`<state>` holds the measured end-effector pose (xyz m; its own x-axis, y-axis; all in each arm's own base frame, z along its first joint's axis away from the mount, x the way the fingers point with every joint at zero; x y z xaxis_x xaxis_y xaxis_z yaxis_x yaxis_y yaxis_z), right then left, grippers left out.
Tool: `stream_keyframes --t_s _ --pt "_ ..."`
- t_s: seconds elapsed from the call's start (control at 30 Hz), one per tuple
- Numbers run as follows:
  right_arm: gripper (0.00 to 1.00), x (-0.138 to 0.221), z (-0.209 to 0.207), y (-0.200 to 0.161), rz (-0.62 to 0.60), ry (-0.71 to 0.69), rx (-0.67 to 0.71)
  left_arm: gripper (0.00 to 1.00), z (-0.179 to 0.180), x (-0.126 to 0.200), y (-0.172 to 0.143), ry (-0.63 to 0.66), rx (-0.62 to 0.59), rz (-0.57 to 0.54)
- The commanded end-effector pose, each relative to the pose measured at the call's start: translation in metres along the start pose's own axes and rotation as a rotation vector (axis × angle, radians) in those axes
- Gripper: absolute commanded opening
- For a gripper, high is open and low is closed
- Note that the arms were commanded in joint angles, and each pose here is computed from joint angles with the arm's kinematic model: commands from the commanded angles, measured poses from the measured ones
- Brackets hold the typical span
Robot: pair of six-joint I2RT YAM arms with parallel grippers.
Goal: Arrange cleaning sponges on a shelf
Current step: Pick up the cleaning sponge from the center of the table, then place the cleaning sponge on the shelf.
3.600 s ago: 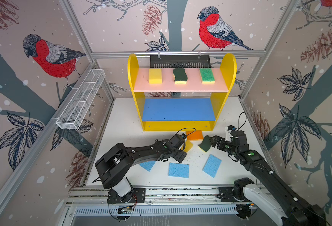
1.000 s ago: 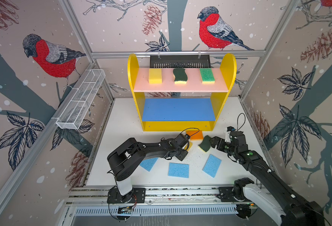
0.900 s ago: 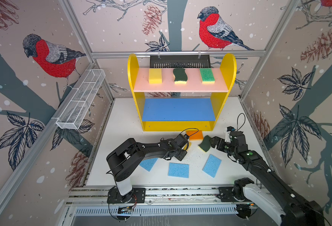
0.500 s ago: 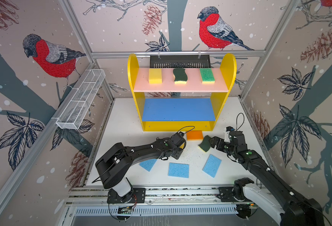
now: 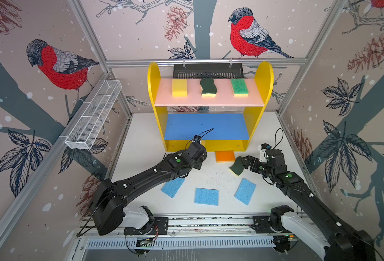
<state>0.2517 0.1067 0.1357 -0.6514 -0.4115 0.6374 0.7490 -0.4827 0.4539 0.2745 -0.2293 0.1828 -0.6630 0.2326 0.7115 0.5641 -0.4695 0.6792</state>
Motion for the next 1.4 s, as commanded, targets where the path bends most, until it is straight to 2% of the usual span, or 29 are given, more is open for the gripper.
stream_keyframes --t_s 0.0,0.5,0.87,1.37 --pt "0.96 0.001 0.012 0.008 -0.024 0.046 0.021 0.57 0.020 0.003 0.006 0.060 0.015 -0.027" --pt "0.94 -0.002 0.035 0.013 -0.026 0.079 0.030 0.55 0.074 0.004 0.031 0.152 0.087 -0.081" --pt "0.94 -0.004 0.049 0.011 -0.021 0.095 0.052 0.55 0.103 -0.024 0.039 0.192 0.130 -0.075" --pt "0.94 -0.012 0.070 0.006 -0.001 0.130 0.083 0.55 0.136 -0.043 0.064 0.272 0.139 -0.133"
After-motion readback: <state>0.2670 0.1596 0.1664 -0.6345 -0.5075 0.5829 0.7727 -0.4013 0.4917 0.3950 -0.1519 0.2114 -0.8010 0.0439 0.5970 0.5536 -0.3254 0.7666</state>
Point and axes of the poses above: each gripper's point midway between its finger pads, its own x axis back along the fingers, its own z axis along the line the jaws close on, y = z × x, the point moved 2 cm from there along x, back along the fingers, and after that the axes turned 15 degrees about -x, right-handed, at the moved point
